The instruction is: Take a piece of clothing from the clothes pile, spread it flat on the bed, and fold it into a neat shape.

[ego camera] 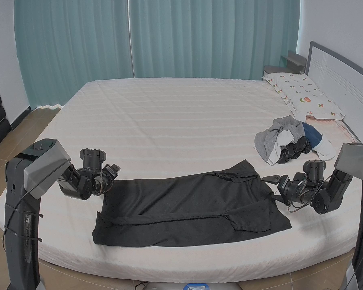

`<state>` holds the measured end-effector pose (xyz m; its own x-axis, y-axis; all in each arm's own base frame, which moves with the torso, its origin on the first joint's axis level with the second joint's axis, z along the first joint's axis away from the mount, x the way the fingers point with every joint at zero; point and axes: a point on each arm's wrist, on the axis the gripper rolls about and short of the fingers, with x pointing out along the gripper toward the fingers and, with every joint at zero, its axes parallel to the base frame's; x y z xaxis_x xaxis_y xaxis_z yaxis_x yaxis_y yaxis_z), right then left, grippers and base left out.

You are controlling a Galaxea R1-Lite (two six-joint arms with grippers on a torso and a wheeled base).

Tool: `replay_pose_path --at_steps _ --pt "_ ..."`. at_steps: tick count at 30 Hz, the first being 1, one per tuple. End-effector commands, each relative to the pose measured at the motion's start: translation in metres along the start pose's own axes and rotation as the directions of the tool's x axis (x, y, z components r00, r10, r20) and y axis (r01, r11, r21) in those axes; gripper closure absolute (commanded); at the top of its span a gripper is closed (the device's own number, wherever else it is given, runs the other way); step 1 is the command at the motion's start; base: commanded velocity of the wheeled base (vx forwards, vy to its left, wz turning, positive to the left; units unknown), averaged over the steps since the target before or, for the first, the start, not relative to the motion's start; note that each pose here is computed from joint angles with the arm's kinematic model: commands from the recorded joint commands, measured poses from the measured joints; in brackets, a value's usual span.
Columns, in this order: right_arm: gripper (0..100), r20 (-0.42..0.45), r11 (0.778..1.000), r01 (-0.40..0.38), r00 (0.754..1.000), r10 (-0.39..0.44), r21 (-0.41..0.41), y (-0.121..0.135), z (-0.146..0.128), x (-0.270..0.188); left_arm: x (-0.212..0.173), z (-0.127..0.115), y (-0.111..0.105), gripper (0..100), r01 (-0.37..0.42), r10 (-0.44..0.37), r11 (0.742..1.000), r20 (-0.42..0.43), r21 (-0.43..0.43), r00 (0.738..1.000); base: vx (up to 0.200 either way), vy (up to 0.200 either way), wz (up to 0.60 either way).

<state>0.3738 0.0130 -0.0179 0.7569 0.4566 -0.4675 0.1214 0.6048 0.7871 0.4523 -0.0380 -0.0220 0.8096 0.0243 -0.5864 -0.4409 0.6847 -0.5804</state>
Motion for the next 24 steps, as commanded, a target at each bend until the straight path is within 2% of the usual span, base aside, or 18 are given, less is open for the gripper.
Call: replay_pose_path --at_steps 1,9,19,24 --pt "0 -0.008 1.000 0.002 1.000 -0.002 -0.002 -0.001 -0.003 0.000 0.011 -0.014 0.008 0 -0.016 0.016 0.999 -0.011 0.040 1.000 0.000 0.000 0.00" --pt "0 -0.007 1.000 0.003 1.000 -0.003 -0.005 -0.001 -0.003 0.000 0.014 -0.021 0.007 0 -0.009 0.011 0.996 -0.017 0.084 1.000 0.000 0.000 0.00" --pt "0 -0.011 1.000 0.006 1.000 -0.006 -0.004 -0.002 -0.004 0.001 0.032 -0.023 0.008 0 -0.062 0.055 0.994 0.085 0.089 0.995 0.000 0.000 0.00" --pt "0 -0.011 1.000 0.006 1.000 -0.006 -0.004 -0.002 -0.004 0.001 0.031 -0.024 0.008 0 -0.061 0.054 0.994 0.084 0.090 0.995 0.000 0.000 0.00"
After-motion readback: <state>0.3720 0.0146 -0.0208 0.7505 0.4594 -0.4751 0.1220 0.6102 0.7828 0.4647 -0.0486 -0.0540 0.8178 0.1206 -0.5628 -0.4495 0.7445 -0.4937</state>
